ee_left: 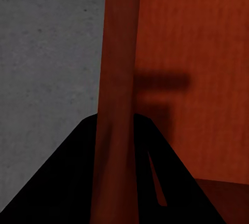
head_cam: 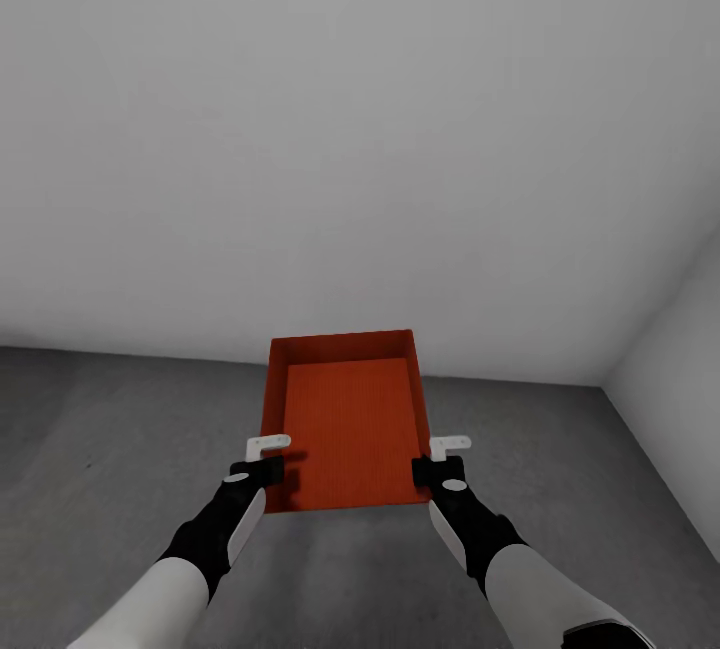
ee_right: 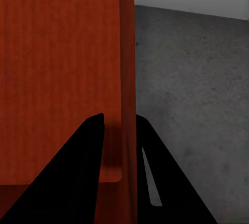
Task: Move the two storage containers from the living room to the garage. In the garage, place one container on the floor and stack the other container on top of it (either order is fine).
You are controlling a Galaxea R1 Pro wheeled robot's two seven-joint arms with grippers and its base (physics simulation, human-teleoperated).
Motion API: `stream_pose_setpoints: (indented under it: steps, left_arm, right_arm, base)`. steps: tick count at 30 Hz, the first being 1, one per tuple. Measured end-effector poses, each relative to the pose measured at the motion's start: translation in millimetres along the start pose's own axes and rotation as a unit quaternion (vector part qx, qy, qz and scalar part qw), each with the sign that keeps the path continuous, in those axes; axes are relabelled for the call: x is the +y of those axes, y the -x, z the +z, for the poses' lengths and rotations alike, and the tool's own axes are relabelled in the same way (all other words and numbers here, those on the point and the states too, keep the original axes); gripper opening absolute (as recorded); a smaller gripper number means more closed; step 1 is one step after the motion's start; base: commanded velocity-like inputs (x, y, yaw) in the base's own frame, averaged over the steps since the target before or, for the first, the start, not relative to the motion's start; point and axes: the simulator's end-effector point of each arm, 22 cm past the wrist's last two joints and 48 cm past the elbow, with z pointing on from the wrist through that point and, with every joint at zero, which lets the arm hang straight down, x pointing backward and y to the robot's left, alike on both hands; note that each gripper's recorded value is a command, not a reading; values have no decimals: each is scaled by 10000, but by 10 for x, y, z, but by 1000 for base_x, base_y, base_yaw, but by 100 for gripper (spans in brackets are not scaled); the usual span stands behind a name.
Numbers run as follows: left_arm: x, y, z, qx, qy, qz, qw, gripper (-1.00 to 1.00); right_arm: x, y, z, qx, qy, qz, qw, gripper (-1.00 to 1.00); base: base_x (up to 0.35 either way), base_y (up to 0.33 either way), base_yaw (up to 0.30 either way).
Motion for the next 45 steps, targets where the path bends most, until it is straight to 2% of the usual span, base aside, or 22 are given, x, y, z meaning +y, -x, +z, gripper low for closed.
stream_pose_setpoints:
  steps: [45]
  left_arm:
    - [35, -368, 196, 356, 39, 63, 9993, -100]
  right_arm:
    - [49, -410, 165, 360, 28, 4, 9993, -100]
  base:
    - [0, 0, 0]
